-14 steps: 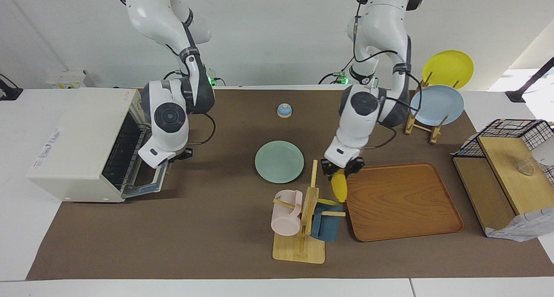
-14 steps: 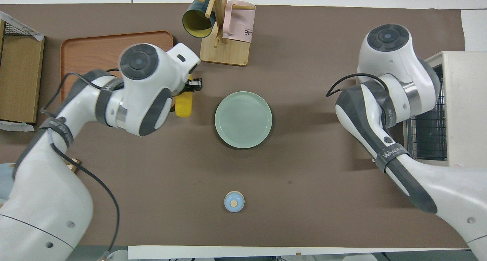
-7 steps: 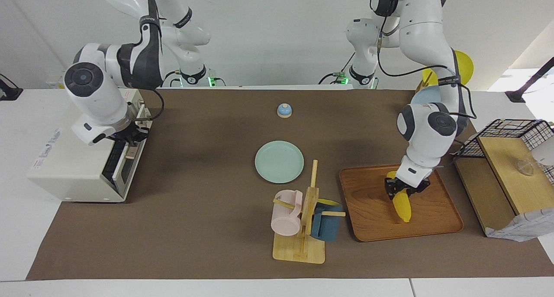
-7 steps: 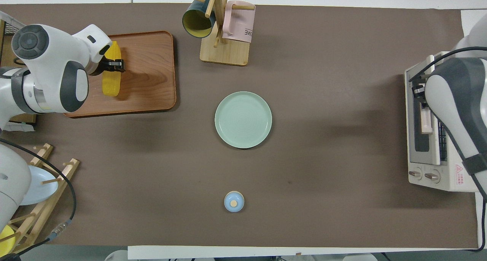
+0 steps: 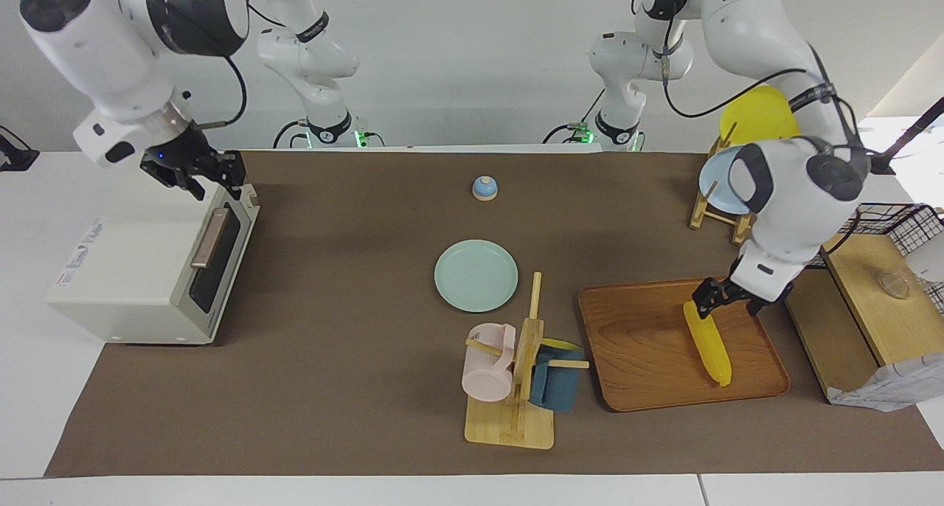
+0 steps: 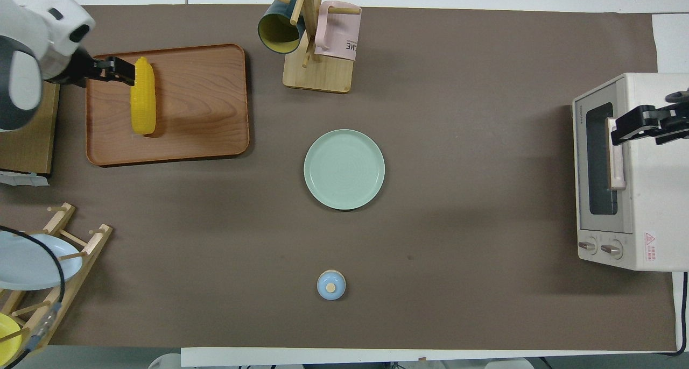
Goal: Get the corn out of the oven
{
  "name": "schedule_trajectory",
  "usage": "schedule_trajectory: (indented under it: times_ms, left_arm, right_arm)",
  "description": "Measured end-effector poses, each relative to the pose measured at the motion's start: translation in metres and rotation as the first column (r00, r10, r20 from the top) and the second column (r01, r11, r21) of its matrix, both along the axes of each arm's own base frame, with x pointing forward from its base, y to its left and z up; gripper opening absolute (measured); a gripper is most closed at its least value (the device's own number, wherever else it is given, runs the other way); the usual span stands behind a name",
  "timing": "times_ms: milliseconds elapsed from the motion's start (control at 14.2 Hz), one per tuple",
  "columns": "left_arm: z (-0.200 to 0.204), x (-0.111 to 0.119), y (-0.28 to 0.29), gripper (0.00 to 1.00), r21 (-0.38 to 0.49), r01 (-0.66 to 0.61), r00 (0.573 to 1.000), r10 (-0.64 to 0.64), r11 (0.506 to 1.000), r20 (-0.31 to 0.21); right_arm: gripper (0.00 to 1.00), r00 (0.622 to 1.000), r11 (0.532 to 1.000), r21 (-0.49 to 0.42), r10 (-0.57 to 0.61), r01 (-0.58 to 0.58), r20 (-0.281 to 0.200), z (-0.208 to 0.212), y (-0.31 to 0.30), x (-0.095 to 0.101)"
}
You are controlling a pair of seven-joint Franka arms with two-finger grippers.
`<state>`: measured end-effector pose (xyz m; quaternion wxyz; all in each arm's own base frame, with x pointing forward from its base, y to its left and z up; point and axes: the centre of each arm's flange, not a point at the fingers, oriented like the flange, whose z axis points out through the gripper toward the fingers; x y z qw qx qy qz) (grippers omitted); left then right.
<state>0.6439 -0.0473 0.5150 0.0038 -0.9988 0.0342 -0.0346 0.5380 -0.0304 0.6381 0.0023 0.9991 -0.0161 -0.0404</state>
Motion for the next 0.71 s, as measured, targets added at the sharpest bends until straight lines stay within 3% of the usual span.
schedule_trajectory:
  times_ms: [141,423,705]
  left_arm:
    - [0.070,-0.035,0.013,1.00,-0.021,-0.005,1.000,0.005,1.000,0.003]
    - [0.120,-0.090,0.025,1.00,-0.044,0.040,0.995,-0.044,0.998,-0.095]
    - [0.127,-0.098,0.026,1.00,-0.035,0.080,0.988,-0.084,0.996,-0.129]
  right_arm:
    - [1.00,1.000,1.000,-0.003,-0.016,0.016,0.015,0.017,0.005,-0.005]
    - [1.00,1.000,1.000,-0.001,-0.021,0.021,-0.024,0.004,0.007,-0.002]
    - [1.00,0.999,0.999,-0.001,-0.036,0.036,-0.029,0.003,-0.001,-0.002]
